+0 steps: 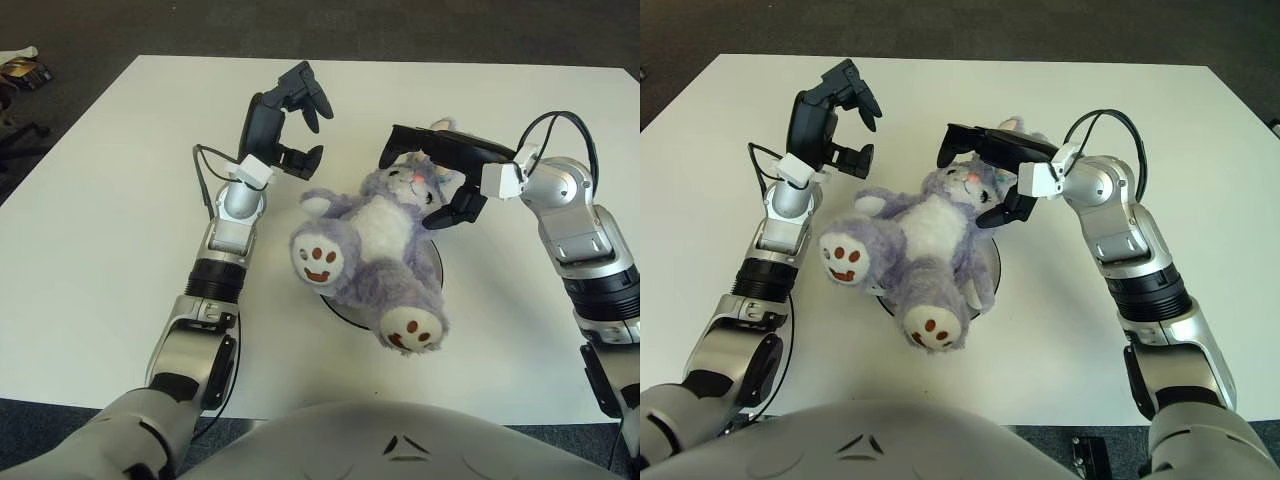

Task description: Put the doll into the plate.

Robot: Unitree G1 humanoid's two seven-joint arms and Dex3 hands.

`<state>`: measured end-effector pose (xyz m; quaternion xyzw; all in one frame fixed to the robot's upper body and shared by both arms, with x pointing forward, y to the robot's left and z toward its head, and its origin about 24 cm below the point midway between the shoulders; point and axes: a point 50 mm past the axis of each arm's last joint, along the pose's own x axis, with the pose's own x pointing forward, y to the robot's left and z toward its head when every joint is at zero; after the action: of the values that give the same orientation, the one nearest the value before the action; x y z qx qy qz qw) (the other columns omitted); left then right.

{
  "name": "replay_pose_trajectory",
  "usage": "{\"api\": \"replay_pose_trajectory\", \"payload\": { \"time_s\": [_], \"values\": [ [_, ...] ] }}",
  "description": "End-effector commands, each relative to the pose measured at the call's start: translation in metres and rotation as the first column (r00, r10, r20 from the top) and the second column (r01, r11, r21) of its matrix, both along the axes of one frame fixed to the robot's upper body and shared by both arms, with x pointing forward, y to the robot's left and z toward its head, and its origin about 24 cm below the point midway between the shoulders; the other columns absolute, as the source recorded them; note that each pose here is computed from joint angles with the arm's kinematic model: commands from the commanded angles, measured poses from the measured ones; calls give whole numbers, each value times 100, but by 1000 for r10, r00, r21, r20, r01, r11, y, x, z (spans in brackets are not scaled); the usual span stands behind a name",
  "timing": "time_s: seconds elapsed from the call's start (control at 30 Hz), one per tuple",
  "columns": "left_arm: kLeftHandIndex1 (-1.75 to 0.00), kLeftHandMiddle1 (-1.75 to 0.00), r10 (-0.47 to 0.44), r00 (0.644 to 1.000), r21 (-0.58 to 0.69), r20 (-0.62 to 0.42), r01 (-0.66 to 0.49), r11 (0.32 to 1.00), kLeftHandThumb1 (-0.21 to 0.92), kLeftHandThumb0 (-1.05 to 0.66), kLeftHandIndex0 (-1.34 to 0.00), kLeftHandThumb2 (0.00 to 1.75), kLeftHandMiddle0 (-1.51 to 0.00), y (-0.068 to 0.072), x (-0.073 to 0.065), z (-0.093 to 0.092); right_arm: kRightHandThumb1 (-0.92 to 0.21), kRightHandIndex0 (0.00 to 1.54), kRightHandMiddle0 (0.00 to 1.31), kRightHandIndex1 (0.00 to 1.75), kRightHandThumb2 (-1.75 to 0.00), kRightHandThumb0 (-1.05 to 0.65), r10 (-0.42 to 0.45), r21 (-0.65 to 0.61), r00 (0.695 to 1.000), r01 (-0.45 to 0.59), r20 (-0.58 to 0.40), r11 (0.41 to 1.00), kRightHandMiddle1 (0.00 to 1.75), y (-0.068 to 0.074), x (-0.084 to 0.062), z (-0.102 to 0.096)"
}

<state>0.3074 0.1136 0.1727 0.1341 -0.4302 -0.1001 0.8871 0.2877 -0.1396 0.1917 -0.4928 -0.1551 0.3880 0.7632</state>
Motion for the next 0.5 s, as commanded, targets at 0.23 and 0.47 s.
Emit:
{"api": "replay_pose_trajectory", "payload": {
  "time_s": [0.23,0.47],
  "values": [
    [-174,-174,41,998,2,53,-41,999,-6,0,-67,175,-90,6,6,12,-13,0,0,73,-112,-64,-95,-18,995,96,37,995,114,-19,-5,17],
    [-173,-175,84,994,27,66,-86,996,-6,-1,-67,175,-90,14,11,19,-14,0,0,85,-112,-65,-135,62,989,131,64,989,113,-30,-4,19]
  ]
}}
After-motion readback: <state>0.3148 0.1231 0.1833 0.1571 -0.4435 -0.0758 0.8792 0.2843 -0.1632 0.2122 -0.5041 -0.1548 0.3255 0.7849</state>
